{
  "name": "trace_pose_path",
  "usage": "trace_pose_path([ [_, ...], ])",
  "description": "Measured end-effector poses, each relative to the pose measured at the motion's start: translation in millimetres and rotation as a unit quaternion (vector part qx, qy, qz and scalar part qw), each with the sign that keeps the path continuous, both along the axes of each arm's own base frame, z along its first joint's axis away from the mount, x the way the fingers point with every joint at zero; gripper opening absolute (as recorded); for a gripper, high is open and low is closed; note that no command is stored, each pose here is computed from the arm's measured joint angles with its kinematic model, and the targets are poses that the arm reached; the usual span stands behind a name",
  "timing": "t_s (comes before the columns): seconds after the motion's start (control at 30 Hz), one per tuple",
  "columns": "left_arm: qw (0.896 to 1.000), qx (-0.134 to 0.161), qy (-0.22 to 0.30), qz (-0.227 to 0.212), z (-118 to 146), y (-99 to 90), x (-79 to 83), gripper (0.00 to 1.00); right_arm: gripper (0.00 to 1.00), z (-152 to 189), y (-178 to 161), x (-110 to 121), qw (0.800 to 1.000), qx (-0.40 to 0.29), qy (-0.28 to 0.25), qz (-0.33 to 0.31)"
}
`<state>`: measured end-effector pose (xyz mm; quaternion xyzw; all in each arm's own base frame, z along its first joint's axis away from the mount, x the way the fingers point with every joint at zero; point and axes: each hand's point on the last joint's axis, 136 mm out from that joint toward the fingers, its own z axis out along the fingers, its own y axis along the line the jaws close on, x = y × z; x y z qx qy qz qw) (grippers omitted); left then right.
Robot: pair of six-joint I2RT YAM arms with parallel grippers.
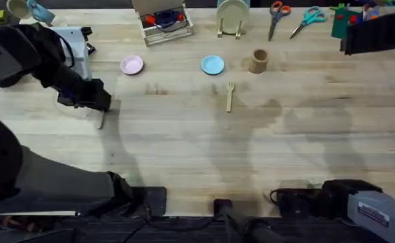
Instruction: Pick up a utensil and set it on the pink plate, then put the other utensil in the container.
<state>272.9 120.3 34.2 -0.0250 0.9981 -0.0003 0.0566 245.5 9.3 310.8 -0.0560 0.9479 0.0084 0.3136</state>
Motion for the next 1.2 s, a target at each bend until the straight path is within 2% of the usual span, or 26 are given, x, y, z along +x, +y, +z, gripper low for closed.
trace_pose_path([
  [0.3,1.0,-0.008,0.002,0.001,1,-1.5,0.2,0.047,0.994,0,0,0,1.0,0.0,0.0,0.0],
  [0.5,0.999,-0.049,0.014,0.001,9,-9.7,5.8,0.039,0.995,0,1,0,1.0,0.001,0.0,0.001],
  [0.63,0.998,-0.068,-0.018,-0.003,36,-10.8,27.8,0.038,0.994,0,1,0,1.0,0.002,0.0,0.001],
  [0.73,0.997,-0.069,-0.044,-0.007,62,-8.3,44.4,0.039,0.995,0,1,0,1.0,0.002,0.0,0.001],
  [0.93,0.995,-0.064,-0.071,-0.028,104,-14.9,64.0,0.039,0.995,0,1,0,1.0,0.002,0.001,0.001],
  [1.07,0.992,-0.054,-0.099,-0.063,125,-32.3,84.1,0.039,0.995,0,1,0,1.0,0.002,0.001,0.001],
  [1.2,0.984,-0.047,-0.127,-0.114,138,-64.0,105.1,0.039,0.993,0,1,0,1.0,0.002,0.001,0.001],
])
